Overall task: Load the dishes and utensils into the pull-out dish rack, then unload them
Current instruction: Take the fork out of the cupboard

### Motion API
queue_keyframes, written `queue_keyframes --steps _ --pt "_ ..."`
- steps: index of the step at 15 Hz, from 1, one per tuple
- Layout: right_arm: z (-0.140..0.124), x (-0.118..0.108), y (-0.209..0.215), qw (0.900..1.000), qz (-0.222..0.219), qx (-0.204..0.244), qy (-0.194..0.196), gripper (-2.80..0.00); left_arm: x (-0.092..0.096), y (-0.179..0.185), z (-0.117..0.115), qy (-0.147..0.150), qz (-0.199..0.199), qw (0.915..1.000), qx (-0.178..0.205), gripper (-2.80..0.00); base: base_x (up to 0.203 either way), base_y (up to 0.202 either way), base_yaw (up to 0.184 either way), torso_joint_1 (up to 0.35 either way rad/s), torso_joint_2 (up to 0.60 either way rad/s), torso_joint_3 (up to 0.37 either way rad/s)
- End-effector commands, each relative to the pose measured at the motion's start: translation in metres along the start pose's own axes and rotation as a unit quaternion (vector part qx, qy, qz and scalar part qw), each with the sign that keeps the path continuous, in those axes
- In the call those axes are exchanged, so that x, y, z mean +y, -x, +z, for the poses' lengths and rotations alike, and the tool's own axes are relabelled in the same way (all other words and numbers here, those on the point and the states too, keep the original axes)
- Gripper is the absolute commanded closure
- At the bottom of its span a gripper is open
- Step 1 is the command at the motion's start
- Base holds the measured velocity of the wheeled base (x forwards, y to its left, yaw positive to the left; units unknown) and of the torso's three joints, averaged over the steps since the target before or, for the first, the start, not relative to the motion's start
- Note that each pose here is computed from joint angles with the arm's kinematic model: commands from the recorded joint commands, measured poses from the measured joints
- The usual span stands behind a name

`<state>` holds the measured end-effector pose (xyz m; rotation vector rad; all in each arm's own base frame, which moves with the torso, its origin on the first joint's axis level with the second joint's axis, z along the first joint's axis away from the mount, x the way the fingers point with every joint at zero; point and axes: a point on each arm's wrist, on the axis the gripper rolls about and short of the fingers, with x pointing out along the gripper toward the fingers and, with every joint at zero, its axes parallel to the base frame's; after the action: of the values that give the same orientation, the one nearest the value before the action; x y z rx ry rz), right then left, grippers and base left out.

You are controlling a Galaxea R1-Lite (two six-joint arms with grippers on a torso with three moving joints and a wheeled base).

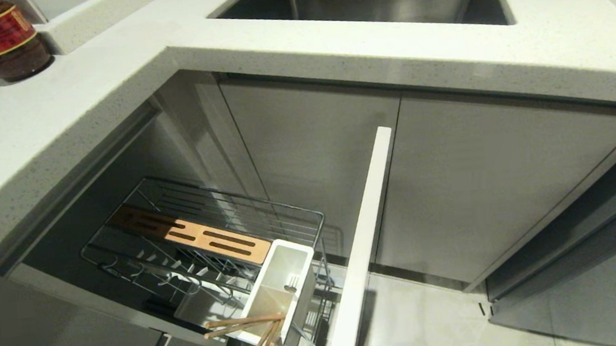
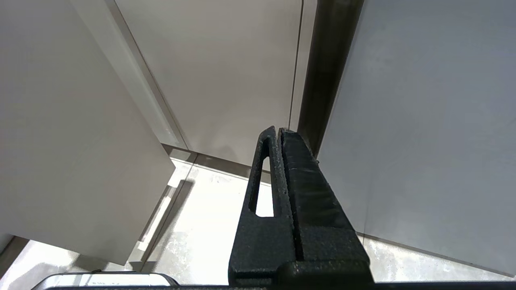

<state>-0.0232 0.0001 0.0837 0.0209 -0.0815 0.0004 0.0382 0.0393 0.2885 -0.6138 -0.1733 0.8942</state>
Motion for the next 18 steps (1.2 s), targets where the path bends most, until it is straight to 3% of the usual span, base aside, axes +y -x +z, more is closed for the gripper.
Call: queue_keyframes --steps 1,4,8,12,13,18 --pt "-0.007 0.0 -0.001 1.0 0.0 0.012 0.0 0.0 0.0 0.0 0.0 0.002 0.001 1.0 0.0 -2.8 0.0 0.0 0.0 0.0 0.0 0.0" --pt "-0.007 0.0 -0.001 1.0 0.0 0.012 0.0 0.0 -0.001 0.002 0.001 0.002 -0.002 1.0 -0.005 -2.8 0.0 0.0 0.0 0.0 0.0 0.0" --pt "-0.007 0.0 -0.001 1.0 0.0 0.012 0.0 0.0 -0.006 0.017 0.013 0.007 -0.034 0.9983 -0.048 -2.8 0.0 0.0 0.0 0.0 0.0 0.0" --pt "-0.007 0.0 -0.001 1.0 0.0 0.012 0.0 0.0 -0.021 0.056 0.043 0.005 -0.119 0.9839 -0.133 -2.8 0.0 0.0 0.0 0.0 0.0 0.0" --pt "-0.007 0.0 -0.001 1.0 0.0 0.012 0.0 0.0 -0.024 0.062 0.05 -0.001 -0.142 0.979 -0.147 0.0 0.0 0.0 0.0 0.0 0.0 0.0" --pt "-0.007 0.0 -0.001 1.0 0.0 0.012 0.0 0.0 -0.042 0.085 0.091 -0.007 -0.266 0.9467 -0.182 0.0 0.0 0.0 0.0 0.0 0.0 0.0"
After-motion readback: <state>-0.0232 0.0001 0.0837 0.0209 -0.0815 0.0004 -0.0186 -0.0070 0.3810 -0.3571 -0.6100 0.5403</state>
